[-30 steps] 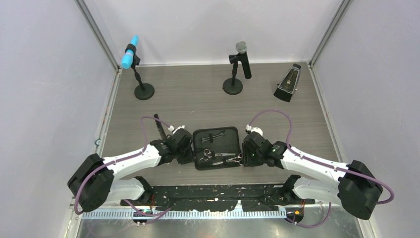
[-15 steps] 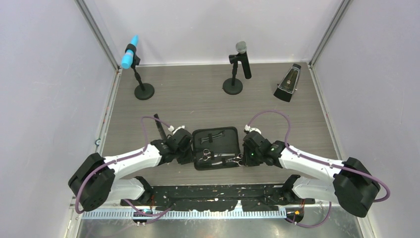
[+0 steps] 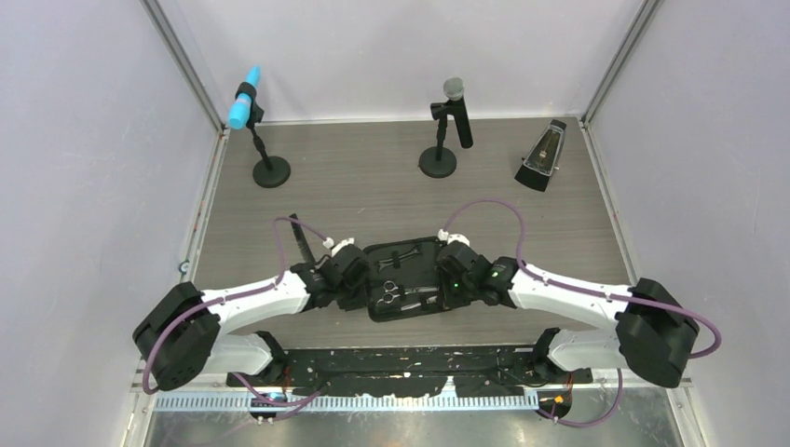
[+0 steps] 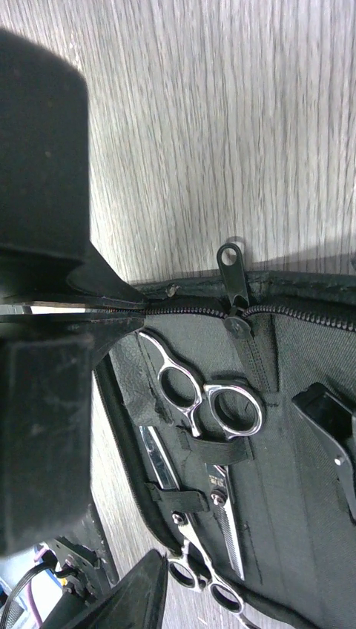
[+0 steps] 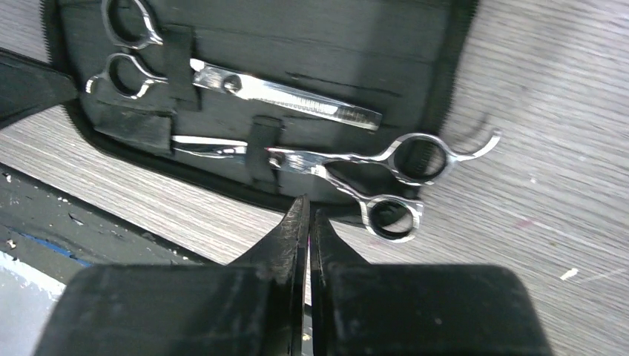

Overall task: Sort the hair-cutting tools
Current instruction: Place the scissors in the hairdressing tool bag.

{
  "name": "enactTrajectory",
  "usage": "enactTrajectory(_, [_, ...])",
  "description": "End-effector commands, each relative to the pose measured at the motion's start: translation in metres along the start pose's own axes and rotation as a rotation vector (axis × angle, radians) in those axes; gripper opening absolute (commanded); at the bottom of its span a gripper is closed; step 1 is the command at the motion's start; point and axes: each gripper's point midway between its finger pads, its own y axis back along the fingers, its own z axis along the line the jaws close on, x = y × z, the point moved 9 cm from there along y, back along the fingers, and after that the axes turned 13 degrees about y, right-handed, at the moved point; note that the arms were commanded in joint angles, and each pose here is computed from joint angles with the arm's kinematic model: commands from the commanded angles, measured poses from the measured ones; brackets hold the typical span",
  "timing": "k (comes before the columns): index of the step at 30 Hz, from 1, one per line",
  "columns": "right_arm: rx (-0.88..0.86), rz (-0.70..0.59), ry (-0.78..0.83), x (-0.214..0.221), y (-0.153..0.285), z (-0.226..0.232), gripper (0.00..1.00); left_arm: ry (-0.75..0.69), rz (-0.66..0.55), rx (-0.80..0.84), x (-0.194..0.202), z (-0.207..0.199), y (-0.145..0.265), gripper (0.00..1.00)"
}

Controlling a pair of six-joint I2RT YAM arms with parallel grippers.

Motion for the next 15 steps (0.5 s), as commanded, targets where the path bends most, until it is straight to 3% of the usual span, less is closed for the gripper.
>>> enactTrajectory(1, [-0.025, -0.056, 0.003, -0.021, -0.003, 0.021, 0.05, -0.007, -0.028, 0.072, -0.003, -0.024, 0.003, 0.0])
enactTrajectory(6, [0.035, -0.075, 0.015, -0.023, 0.005, 0.016, 0.07, -0.003, -0.051, 0.06, -0.003, -0.019, 0.005, 0.0])
enactTrajectory(9, [0.099, -0.075, 0.026, -0.019, 0.014, 0.003, 0.22, -0.003, -0.067, 0.054, -0.004, -0.017, 0.006, 0.0])
enactTrajectory(15, [0.119, -0.047, -0.041, -0.003, 0.02, -0.033, 0.28, -0.01, -0.067, 0.05, -0.005, -0.018, 0.007, 0.0])
